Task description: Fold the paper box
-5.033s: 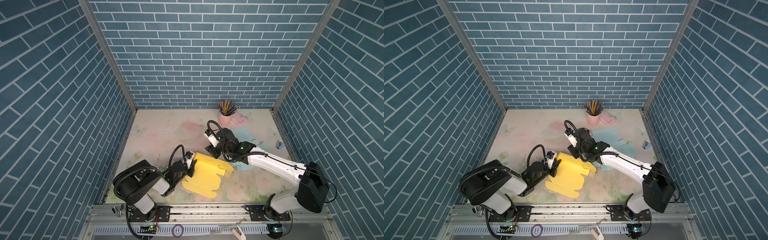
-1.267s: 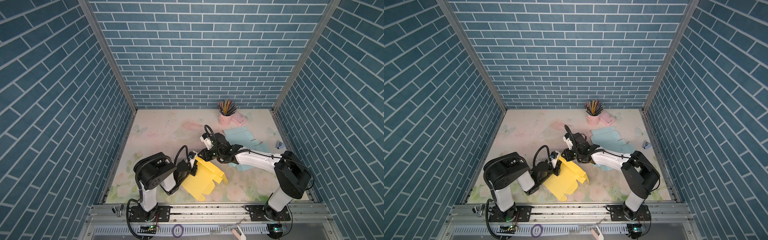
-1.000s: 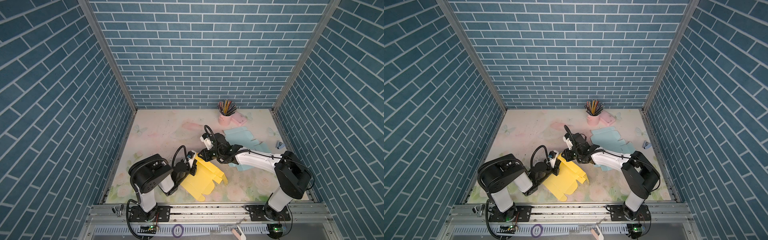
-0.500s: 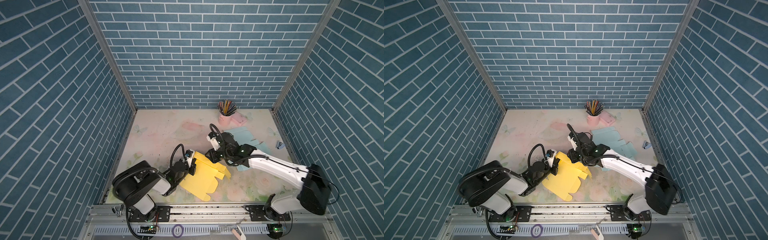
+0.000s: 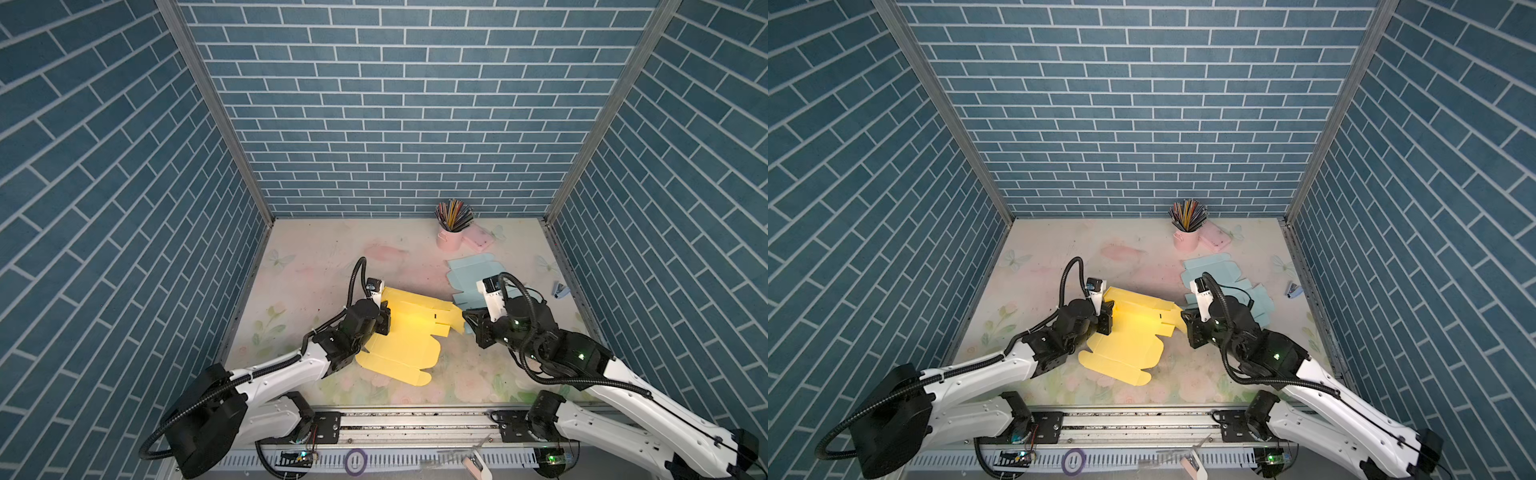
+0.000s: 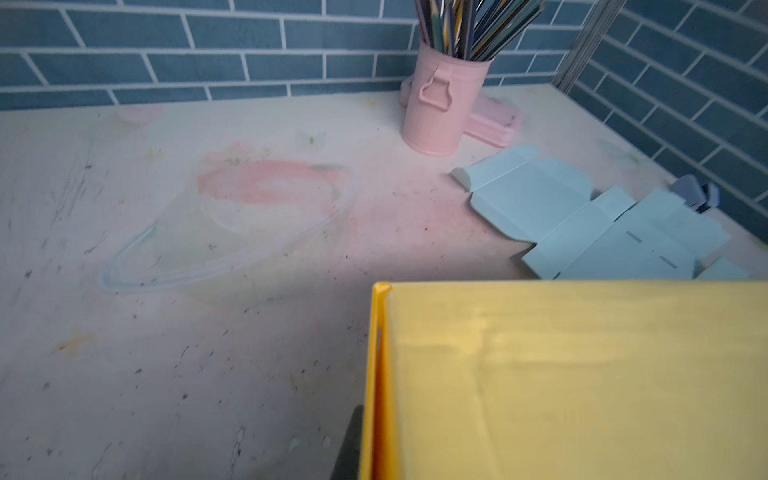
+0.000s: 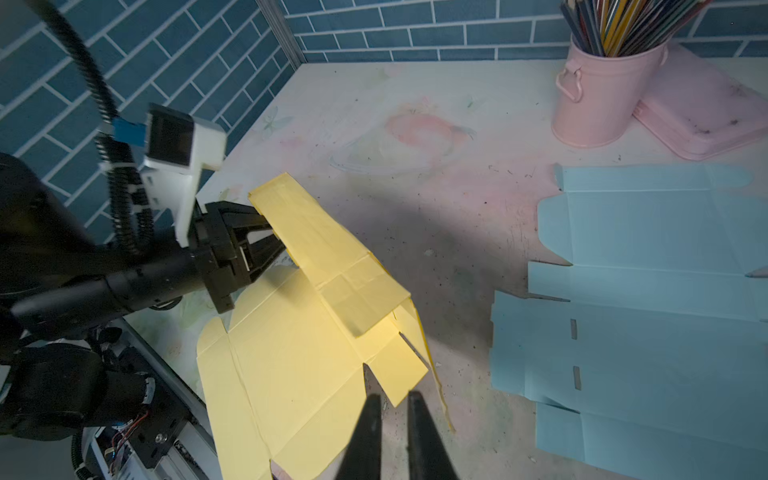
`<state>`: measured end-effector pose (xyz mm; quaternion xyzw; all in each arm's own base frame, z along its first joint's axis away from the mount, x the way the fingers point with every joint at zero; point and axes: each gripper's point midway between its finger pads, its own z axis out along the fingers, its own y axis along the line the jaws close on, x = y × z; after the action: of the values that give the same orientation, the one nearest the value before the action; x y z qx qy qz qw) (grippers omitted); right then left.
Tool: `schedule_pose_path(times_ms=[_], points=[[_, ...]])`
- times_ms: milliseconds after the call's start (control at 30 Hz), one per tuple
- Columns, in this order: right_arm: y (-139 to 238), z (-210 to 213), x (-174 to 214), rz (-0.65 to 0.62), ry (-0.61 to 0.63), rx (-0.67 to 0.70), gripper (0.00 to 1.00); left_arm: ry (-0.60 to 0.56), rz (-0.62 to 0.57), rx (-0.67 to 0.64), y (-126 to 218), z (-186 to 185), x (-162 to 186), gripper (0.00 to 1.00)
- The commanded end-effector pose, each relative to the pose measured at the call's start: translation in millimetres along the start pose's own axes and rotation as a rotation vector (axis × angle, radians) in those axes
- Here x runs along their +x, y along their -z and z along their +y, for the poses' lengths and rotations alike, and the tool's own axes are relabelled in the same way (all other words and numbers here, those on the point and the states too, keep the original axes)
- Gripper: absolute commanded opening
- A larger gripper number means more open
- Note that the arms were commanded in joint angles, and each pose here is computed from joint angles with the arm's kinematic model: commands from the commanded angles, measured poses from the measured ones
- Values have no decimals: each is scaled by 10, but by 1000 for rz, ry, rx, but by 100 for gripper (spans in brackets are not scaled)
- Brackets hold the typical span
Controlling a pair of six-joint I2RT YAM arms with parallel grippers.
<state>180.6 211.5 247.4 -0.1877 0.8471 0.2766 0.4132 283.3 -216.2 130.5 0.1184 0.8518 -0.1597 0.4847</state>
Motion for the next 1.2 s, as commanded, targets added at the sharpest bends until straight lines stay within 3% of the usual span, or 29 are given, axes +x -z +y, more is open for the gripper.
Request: schedule_pose_path(times_ms=[0,67,300,533,767,967,1167], points=[[117,117,-299,-66,36,-15,6,18,91,-118,5,218,190,0],[-13,208,-363,-13,76,-9,0,14,102,-145,-2,271,232,0],[-568,388,-121,153,64,1,0,28,101,-163,-19,307,255,0],[-546,359,38,118,-2,-46,0,122,89,-97,-1,383,258,0],[-579,459,-428,36,23,-45,0,123,82,-107,84,435,295,0],[-904,334,-300,136,43,59,0,135,63,-111,148,456,262,0],[-965,325,-53,211,57,98,0,130,61,-109,135,440,214,0]])
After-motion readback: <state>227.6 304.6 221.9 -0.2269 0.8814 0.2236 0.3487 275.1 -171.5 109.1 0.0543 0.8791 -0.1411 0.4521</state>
